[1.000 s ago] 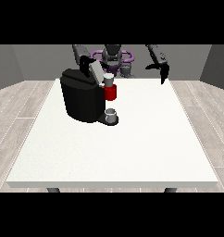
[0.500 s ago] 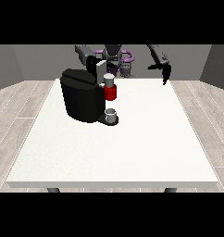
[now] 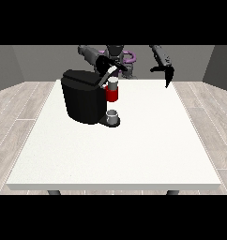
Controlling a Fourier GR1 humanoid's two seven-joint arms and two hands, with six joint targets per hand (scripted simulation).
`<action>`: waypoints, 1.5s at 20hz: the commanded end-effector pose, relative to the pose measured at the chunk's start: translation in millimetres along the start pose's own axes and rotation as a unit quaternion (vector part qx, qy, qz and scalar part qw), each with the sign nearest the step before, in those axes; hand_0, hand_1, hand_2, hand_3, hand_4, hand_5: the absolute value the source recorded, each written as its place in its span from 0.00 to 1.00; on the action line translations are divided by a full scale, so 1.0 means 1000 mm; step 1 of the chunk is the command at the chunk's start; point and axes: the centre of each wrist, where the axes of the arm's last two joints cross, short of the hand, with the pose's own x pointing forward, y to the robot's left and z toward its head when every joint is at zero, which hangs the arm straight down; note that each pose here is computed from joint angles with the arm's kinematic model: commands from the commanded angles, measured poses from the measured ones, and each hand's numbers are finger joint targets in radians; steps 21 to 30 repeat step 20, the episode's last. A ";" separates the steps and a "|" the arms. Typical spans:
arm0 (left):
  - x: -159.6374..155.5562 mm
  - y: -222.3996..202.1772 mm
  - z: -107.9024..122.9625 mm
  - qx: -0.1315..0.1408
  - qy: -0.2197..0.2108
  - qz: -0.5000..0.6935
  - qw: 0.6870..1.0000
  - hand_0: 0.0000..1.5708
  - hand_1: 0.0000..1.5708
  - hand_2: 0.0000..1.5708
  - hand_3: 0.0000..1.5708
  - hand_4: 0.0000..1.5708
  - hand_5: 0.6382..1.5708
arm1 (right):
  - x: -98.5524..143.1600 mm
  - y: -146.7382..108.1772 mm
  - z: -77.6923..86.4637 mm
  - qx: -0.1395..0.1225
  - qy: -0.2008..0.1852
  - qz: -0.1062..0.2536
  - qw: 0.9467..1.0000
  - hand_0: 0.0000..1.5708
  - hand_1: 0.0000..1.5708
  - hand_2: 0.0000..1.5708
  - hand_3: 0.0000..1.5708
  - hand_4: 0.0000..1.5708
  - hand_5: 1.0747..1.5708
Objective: Insert the coffee pod into the coffee machine and close the lid
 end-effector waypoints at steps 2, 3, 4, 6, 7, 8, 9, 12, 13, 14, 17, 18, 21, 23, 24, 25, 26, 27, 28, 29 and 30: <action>0.002 -0.007 -0.011 -0.012 0.000 0.003 1.000 0.00 0.00 0.00 0.00 0.22 1.00 | 0.034 0.019 -0.015 0.044 -0.056 0.021 0.997 0.00 0.00 0.00 0.00 0.24 1.00; 0.012 0.004 -0.022 -0.006 -0.015 -0.002 1.000 0.00 0.00 0.00 0.00 0.23 1.00 | 0.045 0.029 -0.016 0.042 -0.072 -0.005 0.996 0.00 0.00 0.00 0.00 0.23 1.00; 0.003 -0.013 -0.016 -0.026 -0.010 0.000 1.000 0.00 0.00 0.00 0.00 0.25 1.00 | 0.042 0.030 -0.015 0.034 -0.081 0.006 0.996 0.00 0.00 0.00 0.00 0.22 1.00; 0.005 -0.029 -0.029 -0.037 -0.029 0.003 0.999 0.00 0.00 0.00 0.00 0.23 1.00 | 0.054 0.035 -0.021 0.032 -0.085 -0.005 0.996 0.00 0.00 0.00 0.00 0.25 1.00; 0.000 0.001 -0.008 -0.012 -0.012 0.013 1.000 0.00 0.00 0.00 0.00 0.22 1.00 | 0.051 0.039 -0.013 0.063 -0.087 -0.004 0.994 0.00 0.00 0.00 0.00 0.26 1.00; -0.002 0.000 0.000 -0.018 -0.010 0.002 1.000 0.00 0.00 0.00 0.00 0.19 1.00 | 0.038 0.042 -0.006 0.076 -0.086 -0.006 0.993 0.00 0.00 0.00 0.00 0.24 1.00; -0.017 -0.015 0.005 -0.017 -0.003 0.008 1.000 0.00 0.00 0.00 0.00 0.17 1.00 | 0.057 0.045 -0.012 0.100 -0.086 -0.013 0.991 0.00 0.00 0.00 0.00 0.28 1.00; -0.028 -0.034 0.014 -0.032 -0.007 0.015 0.999 0.00 0.00 0.00 0.00 0.11 1.00 | 0.020 0.057 0.016 0.116 -0.077 -0.011 0.990 0.00 0.00 0.00 0.00 0.30 1.00; -0.028 -0.035 0.015 -0.027 0.010 0.007 1.000 0.00 0.00 0.00 0.00 0.11 1.00 | 0.008 0.061 0.029 0.126 -0.066 -0.022 0.990 0.00 0.00 0.00 0.00 0.30 1.00; -0.019 -0.006 0.010 -0.008 -0.004 0.007 1.000 0.00 0.00 0.00 0.00 0.11 1.00 | 0.001 0.069 0.046 0.146 -0.068 -0.024 0.987 0.00 0.00 0.00 0.00 0.31 1.00; -0.027 -0.016 0.017 -0.023 -0.002 0.009 1.000 0.00 0.00 0.00 0.00 0.11 1.00 | 0.000 0.080 0.060 0.195 -0.110 -0.041 0.974 0.00 0.00 0.00 0.00 0.32 1.00; -0.018 -0.015 0.000 -0.013 -0.008 0.015 1.000 0.00 0.00 0.00 0.00 0.11 1.00 | 0.001 0.087 0.067 0.212 -0.108 -0.039 0.970 0.00 0.00 0.00 0.00 0.31 1.00; -0.030 -0.037 0.004 -0.016 0.007 0.012 1.000 0.00 0.00 0.00 0.00 0.11 1.00 | -0.019 0.092 0.106 0.221 -0.094 -0.099 0.966 0.00 0.00 0.00 0.00 0.29 1.00; -0.030 -0.037 0.004 -0.016 0.007 0.012 1.000 0.00 0.00 0.00 0.00 0.11 1.00 | -0.019 0.092 0.106 0.221 -0.094 -0.099 0.966 0.00 0.00 0.00 0.00 0.29 1.00; -0.030 -0.037 0.004 -0.016 0.007 0.012 1.000 0.00 0.00 0.00 0.00 0.11 1.00 | -0.019 0.092 0.106 0.221 -0.094 -0.099 0.966 0.00 0.00 0.00 0.00 0.29 1.00; -0.030 -0.037 0.004 -0.016 0.007 0.012 1.000 0.00 0.00 0.00 0.00 0.11 1.00 | -0.019 0.092 0.106 0.221 -0.094 -0.099 0.966 0.00 0.00 0.00 0.00 0.29 1.00; -0.030 -0.037 0.004 -0.016 0.007 0.012 1.000 0.00 0.00 0.00 0.00 0.11 1.00 | -0.019 0.092 0.106 0.221 -0.094 -0.099 0.966 0.00 0.00 0.00 0.00 0.29 1.00; -0.030 -0.037 0.004 -0.016 0.007 0.012 1.000 0.00 0.00 0.00 0.00 0.11 1.00 | -0.019 0.092 0.106 0.221 -0.094 -0.099 0.966 0.00 0.00 0.00 0.00 0.29 1.00; -0.030 -0.037 0.004 -0.016 0.007 0.012 1.000 0.00 0.00 0.00 0.00 0.11 1.00 | -0.019 0.092 0.106 0.221 -0.094 -0.099 0.966 0.00 0.00 0.00 0.00 0.29 1.00; -0.030 -0.037 0.004 -0.016 0.007 0.012 1.000 0.00 0.00 0.00 0.00 0.11 1.00 | -0.019 0.092 0.106 0.221 -0.094 -0.099 0.966 0.00 0.00 0.00 0.00 0.29 1.00; -0.030 -0.037 0.004 -0.016 0.007 0.012 1.000 0.00 0.00 0.00 0.00 0.11 1.00 | -0.019 0.092 0.106 0.221 -0.094 -0.099 0.966 0.00 0.00 0.00 0.00 0.29 1.00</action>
